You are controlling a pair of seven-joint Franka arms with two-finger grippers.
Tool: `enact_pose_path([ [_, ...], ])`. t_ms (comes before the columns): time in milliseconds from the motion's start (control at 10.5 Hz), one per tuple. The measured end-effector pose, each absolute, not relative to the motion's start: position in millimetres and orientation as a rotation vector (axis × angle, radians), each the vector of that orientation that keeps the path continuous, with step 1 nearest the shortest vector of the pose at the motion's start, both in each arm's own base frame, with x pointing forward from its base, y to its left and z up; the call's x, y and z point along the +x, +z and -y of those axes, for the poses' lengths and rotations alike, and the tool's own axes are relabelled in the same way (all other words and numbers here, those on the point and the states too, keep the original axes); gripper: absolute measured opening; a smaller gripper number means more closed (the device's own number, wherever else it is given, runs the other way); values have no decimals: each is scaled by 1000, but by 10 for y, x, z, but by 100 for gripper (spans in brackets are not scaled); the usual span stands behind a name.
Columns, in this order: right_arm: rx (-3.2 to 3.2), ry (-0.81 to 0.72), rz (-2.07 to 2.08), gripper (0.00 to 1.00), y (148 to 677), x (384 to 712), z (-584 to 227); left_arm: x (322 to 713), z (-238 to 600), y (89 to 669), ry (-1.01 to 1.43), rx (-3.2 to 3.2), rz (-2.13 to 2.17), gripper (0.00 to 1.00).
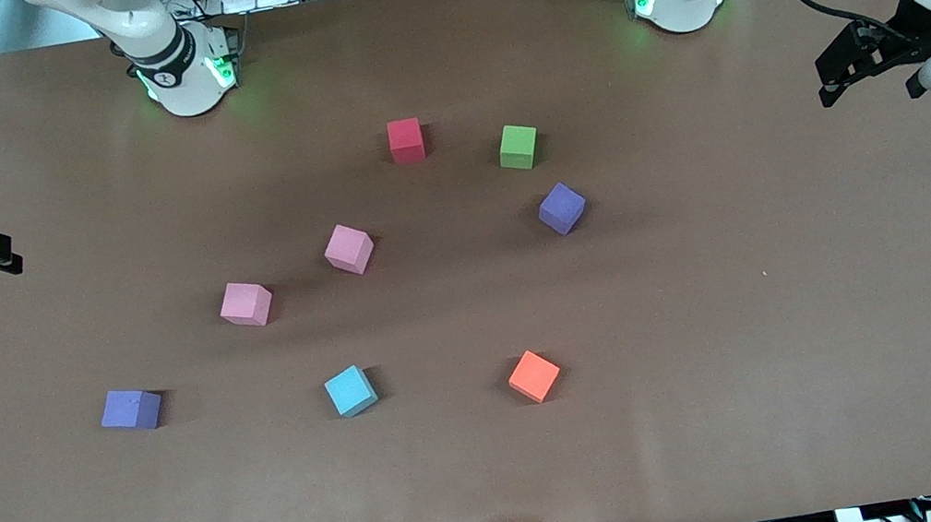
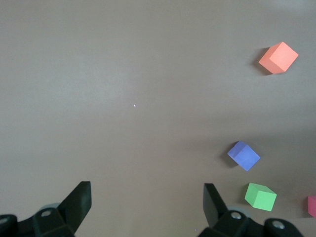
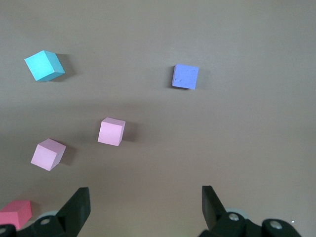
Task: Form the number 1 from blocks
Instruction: 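Move both grippers out from the rest pose toward the cubes, then lower the right gripper onto the pink cube and close it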
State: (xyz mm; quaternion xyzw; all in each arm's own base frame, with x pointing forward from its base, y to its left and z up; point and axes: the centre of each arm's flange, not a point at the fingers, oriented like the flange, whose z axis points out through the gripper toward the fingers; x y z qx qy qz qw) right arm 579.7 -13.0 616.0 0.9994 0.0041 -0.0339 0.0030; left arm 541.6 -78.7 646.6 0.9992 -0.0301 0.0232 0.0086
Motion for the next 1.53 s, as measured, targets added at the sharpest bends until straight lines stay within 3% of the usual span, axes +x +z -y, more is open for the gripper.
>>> enact_pose_path([
  [572,3131,-106,72,100,6159,5798,122,5480,752,6366,46,3123,83,100],
  [954,3131,-115,81,100,6127,5809,122,5712,776,5929,-58,3126,89,100],
  [1240,3203,-197,155,100,5728,5973,-5,6031,866,5452,-111,3133,113,100],
  [1526,3266,-208,257,100,4989,6184,-178,6224,1058,5085,-156,3184,188,100],
])
